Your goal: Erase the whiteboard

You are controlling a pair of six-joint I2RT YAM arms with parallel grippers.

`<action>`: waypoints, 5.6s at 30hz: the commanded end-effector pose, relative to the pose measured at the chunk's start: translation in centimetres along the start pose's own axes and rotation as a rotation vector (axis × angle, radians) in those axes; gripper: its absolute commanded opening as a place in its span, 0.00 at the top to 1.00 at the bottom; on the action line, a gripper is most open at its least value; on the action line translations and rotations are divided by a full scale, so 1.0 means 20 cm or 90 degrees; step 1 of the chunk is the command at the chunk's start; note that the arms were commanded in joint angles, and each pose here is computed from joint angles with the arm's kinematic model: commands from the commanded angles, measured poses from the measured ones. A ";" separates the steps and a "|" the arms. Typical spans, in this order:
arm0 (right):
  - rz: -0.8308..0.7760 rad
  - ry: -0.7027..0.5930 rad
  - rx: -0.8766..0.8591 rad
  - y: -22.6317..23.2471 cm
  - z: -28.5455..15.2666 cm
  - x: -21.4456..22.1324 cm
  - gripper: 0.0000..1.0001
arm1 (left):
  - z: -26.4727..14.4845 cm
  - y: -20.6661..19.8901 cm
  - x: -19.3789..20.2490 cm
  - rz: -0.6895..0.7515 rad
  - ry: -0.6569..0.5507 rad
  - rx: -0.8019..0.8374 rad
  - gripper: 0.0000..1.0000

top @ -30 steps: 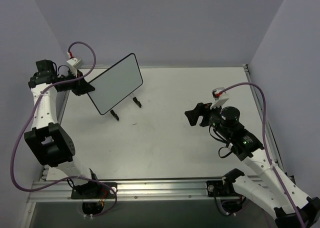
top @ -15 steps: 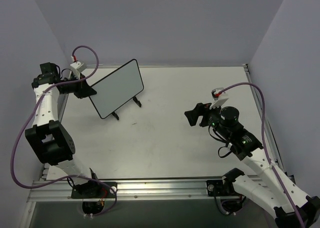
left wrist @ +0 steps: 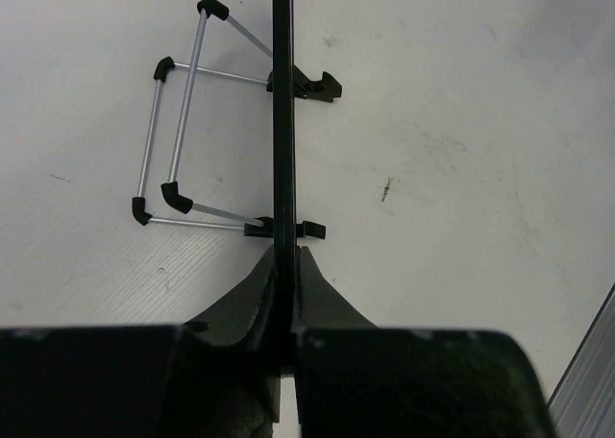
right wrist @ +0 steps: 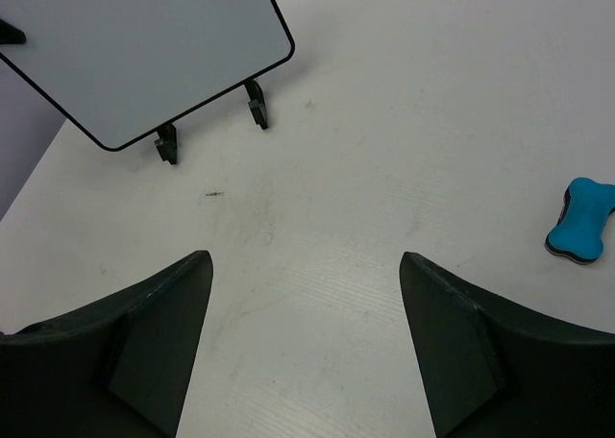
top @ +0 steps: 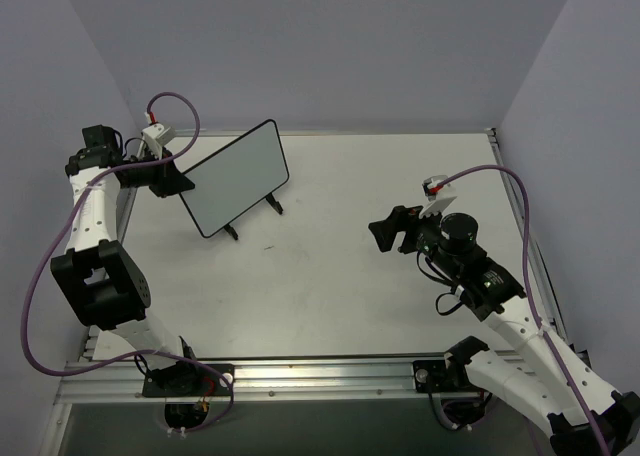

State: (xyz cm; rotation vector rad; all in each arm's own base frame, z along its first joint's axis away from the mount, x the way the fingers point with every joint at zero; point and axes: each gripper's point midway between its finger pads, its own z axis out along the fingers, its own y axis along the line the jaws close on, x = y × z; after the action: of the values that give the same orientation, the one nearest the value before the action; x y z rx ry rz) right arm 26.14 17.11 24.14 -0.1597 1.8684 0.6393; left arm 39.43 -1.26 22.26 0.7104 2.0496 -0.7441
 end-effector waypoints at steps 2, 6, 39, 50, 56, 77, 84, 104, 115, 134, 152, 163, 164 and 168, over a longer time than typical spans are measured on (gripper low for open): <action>0.000 -0.017 -0.024 0.04 0.00 -0.03 0.26 | 0.01 -0.04 -0.08 0.043 -0.050 0.043 0.98; 0.000 -0.017 -0.025 0.04 0.01 -0.03 0.26 | 0.02 -0.04 -0.07 0.046 -0.050 0.045 0.98; -0.003 -0.008 -0.039 0.07 0.01 -0.01 0.25 | 0.02 0.08 0.06 0.051 -0.008 0.006 0.98; -0.004 -0.005 -0.048 0.08 0.01 -0.01 0.25 | 0.01 0.12 0.12 0.080 0.033 -0.016 0.98; -0.005 -0.006 -0.054 0.09 0.01 -0.01 0.25 | -0.01 0.08 0.08 0.093 0.020 -0.007 0.98; -0.007 -0.004 -0.061 0.11 0.01 -0.01 0.25 | -0.13 -0.02 -0.11 0.106 -0.113 0.044 0.98; -0.008 0.003 -0.064 0.11 0.01 0.01 0.25 | -0.14 -0.04 -0.13 0.110 -0.126 0.052 0.98; -0.010 0.008 -0.075 0.13 0.01 0.02 0.25 | -0.02 -0.06 0.04 0.121 -0.055 0.055 0.98; -0.011 0.011 -0.081 0.14 0.01 0.02 0.25 | -0.02 0.00 0.09 0.118 -0.015 0.036 0.98; -0.010 0.015 -0.094 0.17 0.02 0.03 0.24 | -0.01 0.21 0.13 0.084 0.047 -0.060 0.67; -0.010 0.019 -0.094 0.17 0.03 0.04 0.24 | 0.02 0.19 0.11 0.065 0.050 -0.079 0.55; -0.012 0.013 -0.101 0.18 0.01 0.03 0.25 | 0.00 0.19 0.14 0.044 0.050 -0.108 0.48; -0.012 0.015 -0.102 0.18 0.01 0.03 0.24 | 0.00 0.19 0.14 0.045 0.050 -0.108 0.48; -0.012 0.013 -0.105 0.19 0.01 0.03 0.25 | 0.00 0.20 0.16 0.036 0.056 -0.115 0.44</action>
State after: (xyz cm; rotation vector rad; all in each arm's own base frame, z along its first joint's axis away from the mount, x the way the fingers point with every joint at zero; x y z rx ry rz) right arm 24.69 19.87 23.55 -0.2733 1.8913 0.7451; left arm 40.80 2.31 17.00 0.7039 2.1751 -0.5229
